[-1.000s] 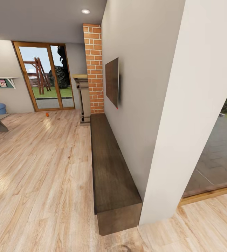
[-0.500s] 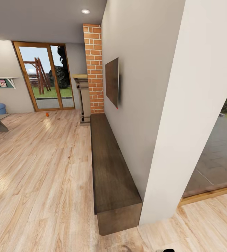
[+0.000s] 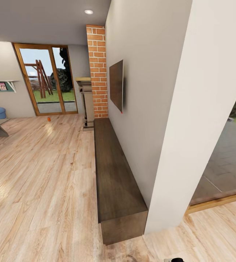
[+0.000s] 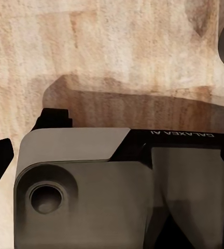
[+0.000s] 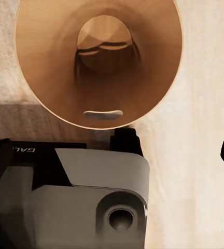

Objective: Put the three can of soda from the living room inside the tash can in the kitchen.

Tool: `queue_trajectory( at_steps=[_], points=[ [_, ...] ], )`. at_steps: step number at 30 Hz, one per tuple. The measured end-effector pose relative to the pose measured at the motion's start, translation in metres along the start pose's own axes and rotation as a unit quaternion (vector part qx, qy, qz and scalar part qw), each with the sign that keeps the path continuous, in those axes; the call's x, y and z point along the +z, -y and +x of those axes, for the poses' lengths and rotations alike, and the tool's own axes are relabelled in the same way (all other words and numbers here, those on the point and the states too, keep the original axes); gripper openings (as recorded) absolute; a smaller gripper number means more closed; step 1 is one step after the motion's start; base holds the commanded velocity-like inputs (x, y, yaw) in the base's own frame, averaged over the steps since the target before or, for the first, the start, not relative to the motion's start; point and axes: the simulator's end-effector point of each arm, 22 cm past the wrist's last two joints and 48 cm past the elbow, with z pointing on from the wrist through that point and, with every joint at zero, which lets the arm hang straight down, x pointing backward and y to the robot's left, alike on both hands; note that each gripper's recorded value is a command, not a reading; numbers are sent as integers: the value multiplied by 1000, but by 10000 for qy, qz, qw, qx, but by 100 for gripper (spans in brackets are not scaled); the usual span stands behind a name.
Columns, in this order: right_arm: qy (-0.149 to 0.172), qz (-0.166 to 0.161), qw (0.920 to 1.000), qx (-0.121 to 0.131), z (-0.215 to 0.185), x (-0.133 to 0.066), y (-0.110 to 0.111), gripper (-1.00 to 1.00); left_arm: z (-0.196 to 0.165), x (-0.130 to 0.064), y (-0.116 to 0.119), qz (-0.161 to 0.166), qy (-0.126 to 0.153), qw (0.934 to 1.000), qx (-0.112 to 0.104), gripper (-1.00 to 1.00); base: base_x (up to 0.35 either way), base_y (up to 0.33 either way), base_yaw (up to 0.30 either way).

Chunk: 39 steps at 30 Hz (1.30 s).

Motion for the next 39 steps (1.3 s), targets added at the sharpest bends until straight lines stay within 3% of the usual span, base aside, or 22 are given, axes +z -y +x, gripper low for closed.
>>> queue_trajectory(
  at_steps=[7,21,32,39],
  points=[
    [-38,20,10000,3,4,2,3,100,0,0,0,0,1,10000,0,100,0,0,-1],
    [-33,273,9996,80,33,19,39,100,0,0,0,1,6,10000,0,100,0,0,0],
    [452,449,9979,135,-34,-2,67,100,1,0,7,34,-6,10000,-8,100,0,0,0],
    [644,478,9967,145,-62,-13,72,100,1,0,8,42,-5,10000,-9,100,0,0,0]
  ],
)
